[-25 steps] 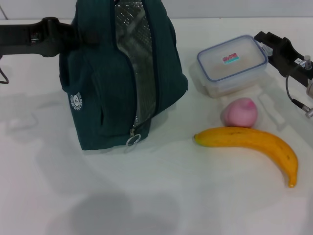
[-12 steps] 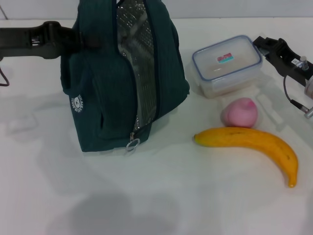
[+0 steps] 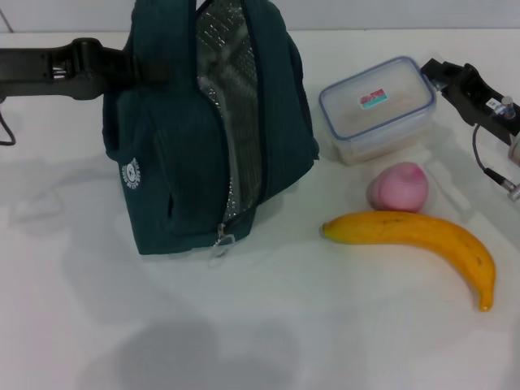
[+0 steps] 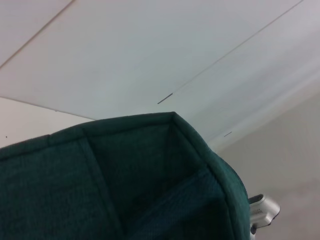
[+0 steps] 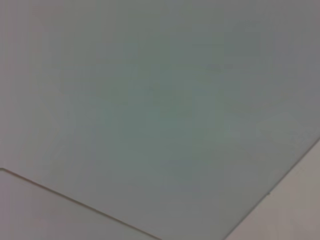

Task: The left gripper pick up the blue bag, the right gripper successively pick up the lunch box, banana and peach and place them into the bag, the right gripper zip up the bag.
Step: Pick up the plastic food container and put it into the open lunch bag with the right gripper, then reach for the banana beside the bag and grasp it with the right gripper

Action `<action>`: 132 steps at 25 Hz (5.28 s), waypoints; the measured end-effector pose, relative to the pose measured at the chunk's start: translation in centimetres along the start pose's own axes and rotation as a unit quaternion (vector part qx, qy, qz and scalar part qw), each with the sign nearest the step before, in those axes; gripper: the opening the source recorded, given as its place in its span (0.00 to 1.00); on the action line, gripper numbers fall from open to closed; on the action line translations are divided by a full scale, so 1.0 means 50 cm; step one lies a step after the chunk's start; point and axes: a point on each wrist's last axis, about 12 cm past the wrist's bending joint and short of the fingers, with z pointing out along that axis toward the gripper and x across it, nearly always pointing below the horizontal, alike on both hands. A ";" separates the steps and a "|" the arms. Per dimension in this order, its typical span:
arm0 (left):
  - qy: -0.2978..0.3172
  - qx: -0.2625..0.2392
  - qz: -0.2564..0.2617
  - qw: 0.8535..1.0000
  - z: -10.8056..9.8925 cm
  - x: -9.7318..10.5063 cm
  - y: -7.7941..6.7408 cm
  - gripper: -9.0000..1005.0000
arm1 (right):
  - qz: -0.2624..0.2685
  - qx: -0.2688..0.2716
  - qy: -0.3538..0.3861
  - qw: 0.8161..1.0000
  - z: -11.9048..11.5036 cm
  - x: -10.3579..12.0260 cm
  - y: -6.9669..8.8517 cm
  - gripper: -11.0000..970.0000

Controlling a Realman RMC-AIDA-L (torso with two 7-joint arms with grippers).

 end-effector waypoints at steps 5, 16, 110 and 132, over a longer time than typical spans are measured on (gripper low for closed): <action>0.001 0.000 0.003 1.000 0.000 0.001 0.001 0.05 | 0.007 -0.028 -0.014 0.999 -0.015 -0.001 0.004 0.11; 0.001 0.004 -0.019 1.000 0.005 0.017 0.015 0.05 | 0.026 -0.107 -0.076 0.991 -0.064 -0.025 0.017 0.11; -0.008 0.045 -0.081 0.996 0.044 0.060 0.028 0.06 | -0.155 -0.228 0.091 0.957 0.029 -0.035 0.169 0.63; -0.003 0.040 -0.071 0.997 0.038 0.065 0.031 0.06 | -0.412 0.094 0.420 0.803 -0.044 -0.253 0.324 0.76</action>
